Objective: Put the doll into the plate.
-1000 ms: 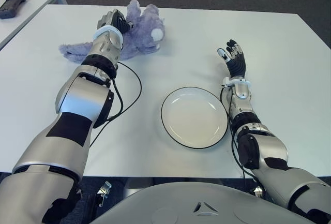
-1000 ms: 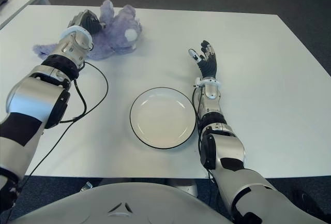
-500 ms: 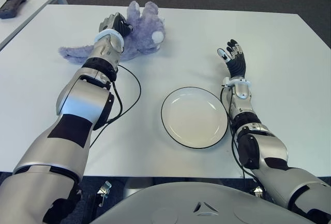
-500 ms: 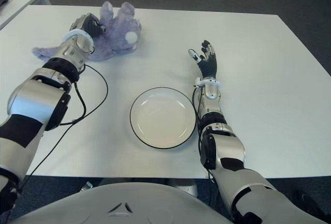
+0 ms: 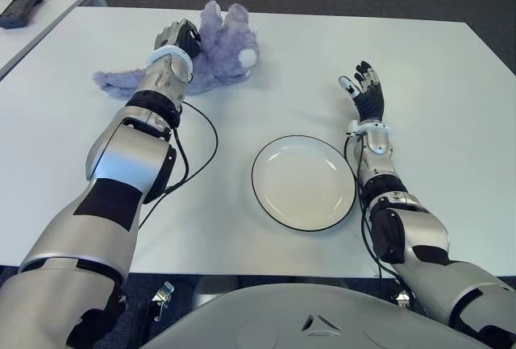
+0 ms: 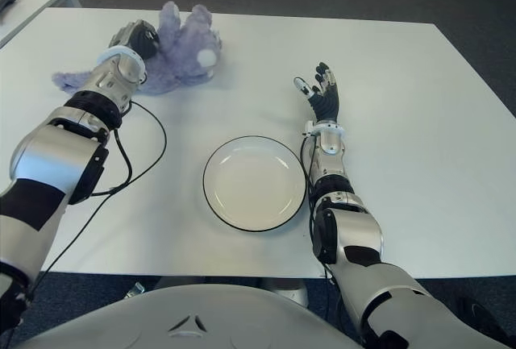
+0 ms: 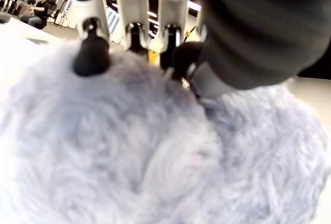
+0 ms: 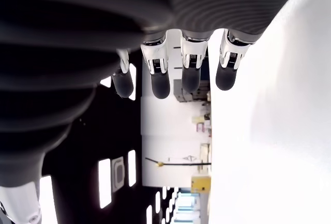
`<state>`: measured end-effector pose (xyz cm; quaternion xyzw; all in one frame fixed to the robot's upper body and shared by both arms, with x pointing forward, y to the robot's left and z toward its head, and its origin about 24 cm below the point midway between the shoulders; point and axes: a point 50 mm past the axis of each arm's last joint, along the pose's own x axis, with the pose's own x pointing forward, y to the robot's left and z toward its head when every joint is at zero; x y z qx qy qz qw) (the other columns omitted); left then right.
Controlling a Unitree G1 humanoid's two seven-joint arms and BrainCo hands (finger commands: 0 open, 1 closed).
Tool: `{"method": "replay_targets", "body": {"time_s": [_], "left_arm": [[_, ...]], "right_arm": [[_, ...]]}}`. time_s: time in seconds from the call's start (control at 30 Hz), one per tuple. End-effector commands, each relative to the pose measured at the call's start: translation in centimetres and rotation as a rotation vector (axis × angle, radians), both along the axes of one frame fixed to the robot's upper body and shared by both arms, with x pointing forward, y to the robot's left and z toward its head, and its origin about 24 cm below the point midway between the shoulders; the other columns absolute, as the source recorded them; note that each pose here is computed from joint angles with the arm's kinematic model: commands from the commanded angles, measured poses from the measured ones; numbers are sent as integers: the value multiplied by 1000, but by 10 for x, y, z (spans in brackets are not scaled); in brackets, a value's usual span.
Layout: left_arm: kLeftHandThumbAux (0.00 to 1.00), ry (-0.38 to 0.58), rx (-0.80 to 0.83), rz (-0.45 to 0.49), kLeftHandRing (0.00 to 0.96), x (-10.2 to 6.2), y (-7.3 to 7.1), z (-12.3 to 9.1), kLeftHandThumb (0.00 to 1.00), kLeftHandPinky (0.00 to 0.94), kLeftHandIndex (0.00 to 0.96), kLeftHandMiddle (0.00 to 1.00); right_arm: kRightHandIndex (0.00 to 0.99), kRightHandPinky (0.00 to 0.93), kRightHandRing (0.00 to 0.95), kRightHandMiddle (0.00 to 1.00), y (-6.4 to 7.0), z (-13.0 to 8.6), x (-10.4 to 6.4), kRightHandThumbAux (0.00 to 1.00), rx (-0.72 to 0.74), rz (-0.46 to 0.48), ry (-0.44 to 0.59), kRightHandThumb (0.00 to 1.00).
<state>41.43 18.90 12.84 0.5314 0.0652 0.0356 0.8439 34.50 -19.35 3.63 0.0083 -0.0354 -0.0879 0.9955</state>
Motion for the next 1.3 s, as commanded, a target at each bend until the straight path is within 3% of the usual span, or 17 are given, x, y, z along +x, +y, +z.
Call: {"method": "replay_targets", "body": {"time_s": [0.03, 0.1, 0.17, 0.33, 0.37, 0.53, 0.73, 1.0, 1.3], "left_arm": [[698, 272, 10, -64, 555, -28, -6, -76, 718, 619, 437, 534], [698, 276, 8, -74, 621, -29, -7, -77, 718, 681, 437, 601], [696, 278, 17, -91, 628, -30, -9, -79, 725, 705, 441, 532], [692, 271, 23, -128, 638, -34, -18, -87, 729, 742, 445, 512], [691, 272, 15, -135, 668, -35, -21, -90, 727, 772, 443, 606], [689, 288, -4, -169, 718, -40, -29, -98, 723, 826, 440, 683], [687, 307, 21, -225, 727, -47, -37, -109, 725, 844, 441, 670], [686, 330, 21, -292, 796, -56, -40, -121, 722, 871, 441, 753], [687, 324, -14, -387, 804, -74, -47, -136, 718, 858, 440, 777]], "right_arm": [[76, 0, 43, 88, 1, -151, -139, 646, 170, -112, 629, 0], [73, 0, 42, 86, 1, -151, -139, 640, 164, -108, 631, 0], [71, 0, 44, 87, 1, -151, -139, 635, 157, -104, 630, 0], [71, 0, 49, 92, 1, -151, -139, 641, 165, -110, 627, 0], [73, 0, 48, 93, 1, -151, -139, 643, 168, -111, 627, 0], [75, 0, 46, 94, 2, -151, -139, 638, 170, -112, 628, 0], [73, 0, 45, 88, 3, -151, -140, 639, 164, -113, 623, 0], [70, 0, 41, 79, 4, -151, -140, 639, 166, -112, 619, 0], [67, 3, 41, 80, 5, -151, -140, 642, 168, -108, 608, 0]]}}
